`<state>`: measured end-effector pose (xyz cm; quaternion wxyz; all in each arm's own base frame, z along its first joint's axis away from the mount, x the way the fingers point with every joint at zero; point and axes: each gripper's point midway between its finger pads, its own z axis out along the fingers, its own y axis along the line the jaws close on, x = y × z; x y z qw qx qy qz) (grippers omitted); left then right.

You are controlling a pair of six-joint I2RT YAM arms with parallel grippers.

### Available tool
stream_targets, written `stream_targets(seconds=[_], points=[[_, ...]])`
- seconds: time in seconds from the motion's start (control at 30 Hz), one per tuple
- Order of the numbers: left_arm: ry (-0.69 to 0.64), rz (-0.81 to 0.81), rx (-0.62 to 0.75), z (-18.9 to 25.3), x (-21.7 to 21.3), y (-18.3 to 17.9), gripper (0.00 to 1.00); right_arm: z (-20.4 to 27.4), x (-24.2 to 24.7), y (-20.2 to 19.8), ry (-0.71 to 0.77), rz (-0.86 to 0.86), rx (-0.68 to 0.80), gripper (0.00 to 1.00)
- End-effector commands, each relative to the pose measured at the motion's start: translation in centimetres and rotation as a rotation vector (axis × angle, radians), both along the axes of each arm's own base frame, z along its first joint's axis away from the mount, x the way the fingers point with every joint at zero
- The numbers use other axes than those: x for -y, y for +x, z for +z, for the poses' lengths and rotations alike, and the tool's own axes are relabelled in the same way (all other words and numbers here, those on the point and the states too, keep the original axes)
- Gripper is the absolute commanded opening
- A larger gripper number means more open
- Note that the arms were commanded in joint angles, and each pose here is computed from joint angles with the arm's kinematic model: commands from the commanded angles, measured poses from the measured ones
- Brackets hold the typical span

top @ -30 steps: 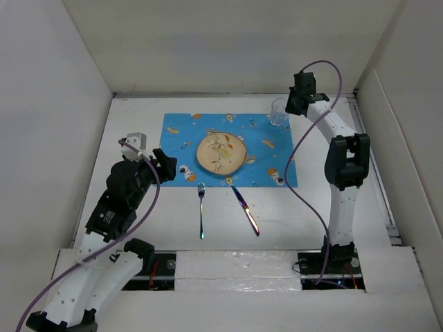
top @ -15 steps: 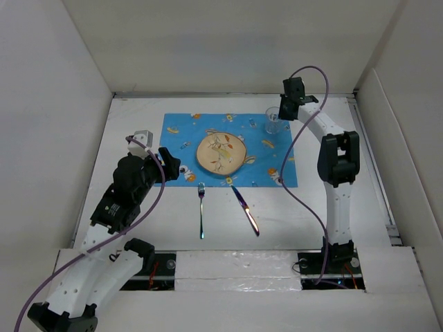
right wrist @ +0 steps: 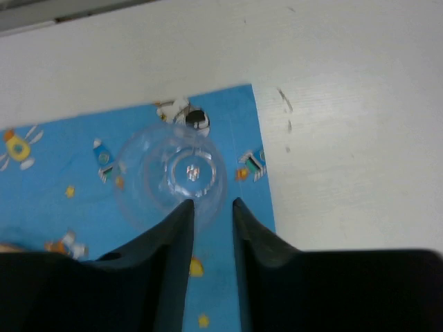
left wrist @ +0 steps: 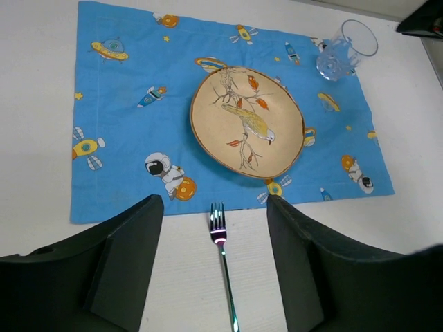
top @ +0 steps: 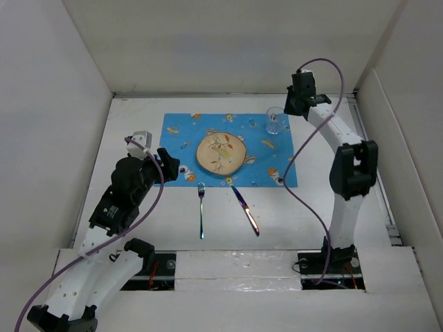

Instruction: Set the dinner table for one person

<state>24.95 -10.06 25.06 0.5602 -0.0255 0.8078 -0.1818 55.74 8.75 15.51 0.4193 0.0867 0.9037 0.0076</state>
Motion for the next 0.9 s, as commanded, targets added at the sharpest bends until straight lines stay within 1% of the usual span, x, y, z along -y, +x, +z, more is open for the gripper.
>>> stream_targets(seconds=[0.0,0.03,0.07,0.1,0.13,0.17,0.2,0.23,0.27,0.3,0.4,0.43,0.47,0.5,0.53,0.57,0.63,0.67,0.7,0.8,0.87], points=[[-0.033,-0.034,0.077,2.4,0.5,-0.3,0.56,11.9,-3.3,-5.2,0.122,0.081,0.271,0.14],[-0.035,-0.037,0.084,2.5,0.5,-0.3,0.48,13.1,-4.9,-6.1,0.161,0.123,0.350,0.00],[-0.034,-0.041,0.089,2.6,0.5,-0.4,0.40,8.7,-5.8,-9.0,0.161,0.151,0.283,0.00],[-0.037,-0.040,0.096,2.8,0.4,-0.5,0.32,8.6,-9.5,-11.9,0.190,0.228,0.306,0.00],[-0.037,-0.037,0.098,2.8,0.4,-0.6,0.17,12.8,-10.5,-14.2,0.241,0.245,0.456,0.00],[-0.039,-0.043,0.100,2.9,0.4,-0.7,0.11,12.5,-11.2,-16.0,0.239,0.248,0.480,0.00],[-0.042,-0.043,0.107,3.0,0.4,-0.8,0.03,9.4,-14.0,-19.6,0.234,0.342,0.433,0.00],[-0.045,-0.041,0.116,3.2,0.3,-0.8,0.02,10.4,-14.4,-21.9,0.264,0.367,0.463,0.00],[-0.049,-0.038,0.123,3.4,0.2,-1.0,0.01,9.6,-15.0,-23.5,0.280,0.388,0.441,0.00],[-0.051,-0.031,0.124,3.5,0.1,-1.0,0.00,6.5,-15.1,-25.6,0.278,0.408,0.338,0.00],[-0.059,-0.011,0.145,4.0,-0.4,-1.3,0.00,4.5,-16.7,-30.2,0.290,0.524,0.213,0.00],[-0.061,-0.008,0.152,4.1,-0.5,-1.4,0.00,2.6,-17.6,-33.2,0.249,0.590,0.134,0.00],[-0.063,-0.003,0.156,4.3,-0.6,-1.4,0.00,1.9,-17.0,-33.8,0.201,0.554,0.115,0.06],[-0.066,-0.003,0.163,4.4,-0.6,-1.6,0.00,0.8,-17.2,-34.9,0.187,0.544,0.069,0.22],[-0.070,-0.001,0.167,4.5,-0.7,-1.6,0.00,-0.6,-16.7,-36.0,0.137,0.551,0.014,0.41],[-0.071,-0.002,0.167,4.5,-0.7,-1.7,0.00,-1.3,-16.9,-37.2,0.101,0.566,-0.005,0.63],[-0.077,0.001,0.179,4.9,-0.8,-1.8,0.00,-3.4,-17.0,-38.2,0.048,0.563,-0.061,0.70],[-0.081,0.006,0.192,5.2,-0.9,-1.9,0.00,-4.0,-17.3,-38.5,0.036,0.572,-0.081,0.71],[-0.080,0.006,0.190,5.0,-0.9,-1.9,0.01,-5.5,-17.5,-38.9,-0.007,0.575,-0.123,0.70],[-0.081,0.009,0.189,4.9,-1.0,-1.9,0.02,-7.0,-17.4,-38.8,-0.082,0.544,-0.151,0.68],[-0.078,0.011,0.179,4.7,-0.9,-1.8,0.03,-8.5,-17.6,-38.9,-0.113,0.547,-0.181,0.62]])
